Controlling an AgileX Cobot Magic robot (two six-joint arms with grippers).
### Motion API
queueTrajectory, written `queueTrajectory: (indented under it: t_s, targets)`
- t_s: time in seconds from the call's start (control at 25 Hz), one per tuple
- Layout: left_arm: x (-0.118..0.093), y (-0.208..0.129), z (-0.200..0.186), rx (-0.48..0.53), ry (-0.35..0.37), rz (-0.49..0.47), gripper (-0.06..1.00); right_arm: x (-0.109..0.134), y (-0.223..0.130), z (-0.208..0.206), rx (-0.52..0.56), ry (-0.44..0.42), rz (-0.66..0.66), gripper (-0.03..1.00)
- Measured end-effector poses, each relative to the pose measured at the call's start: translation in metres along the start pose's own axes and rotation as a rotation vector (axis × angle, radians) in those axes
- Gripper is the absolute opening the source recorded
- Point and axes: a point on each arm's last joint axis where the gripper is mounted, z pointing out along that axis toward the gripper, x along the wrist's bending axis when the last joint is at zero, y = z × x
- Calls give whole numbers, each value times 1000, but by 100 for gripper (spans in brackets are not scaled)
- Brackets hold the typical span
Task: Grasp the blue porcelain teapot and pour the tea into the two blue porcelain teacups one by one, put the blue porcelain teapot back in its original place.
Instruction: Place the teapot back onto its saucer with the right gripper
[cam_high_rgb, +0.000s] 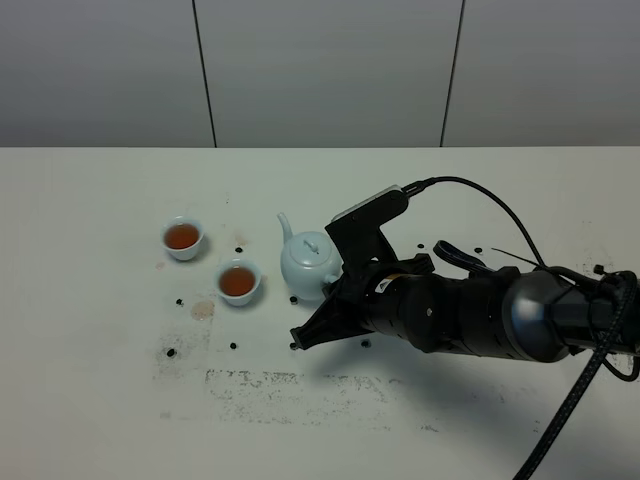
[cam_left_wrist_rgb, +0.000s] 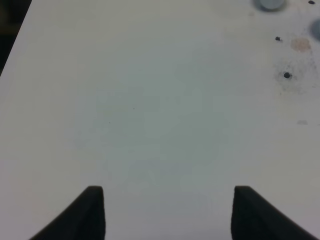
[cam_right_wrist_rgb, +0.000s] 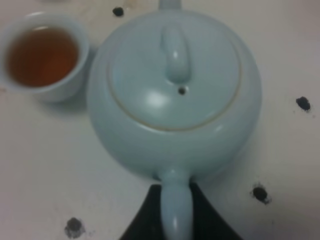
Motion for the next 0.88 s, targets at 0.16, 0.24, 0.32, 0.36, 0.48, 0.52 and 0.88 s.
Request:
queueTrajectory:
  t_s: [0.16,0.24,0.32,0.36,0.48,0.52,0.88]
  targets:
    - [0,0,0,0,0,0,52,0,-2,3,3,-5,0,3]
    - [0,0,0,0,0,0,52,-1,-4,5,3,-10,0,3]
    - [0,0,0,0,0,0,52,-1,-6,7,6,-13,-1,3]
    - [0,0,0,0,0,0,52,-1,-7,8,9,-14,0,3]
    - [0,0,0,0,0,0,52,-1,-5,7,5,-12,-6,3]
    - [0,0,0,0,0,0,52,-1,-3,5,-2,-11,-13,3]
    - [0,0,0,0,0,0,52,-54,31,-38,-93,-77,-33,3]
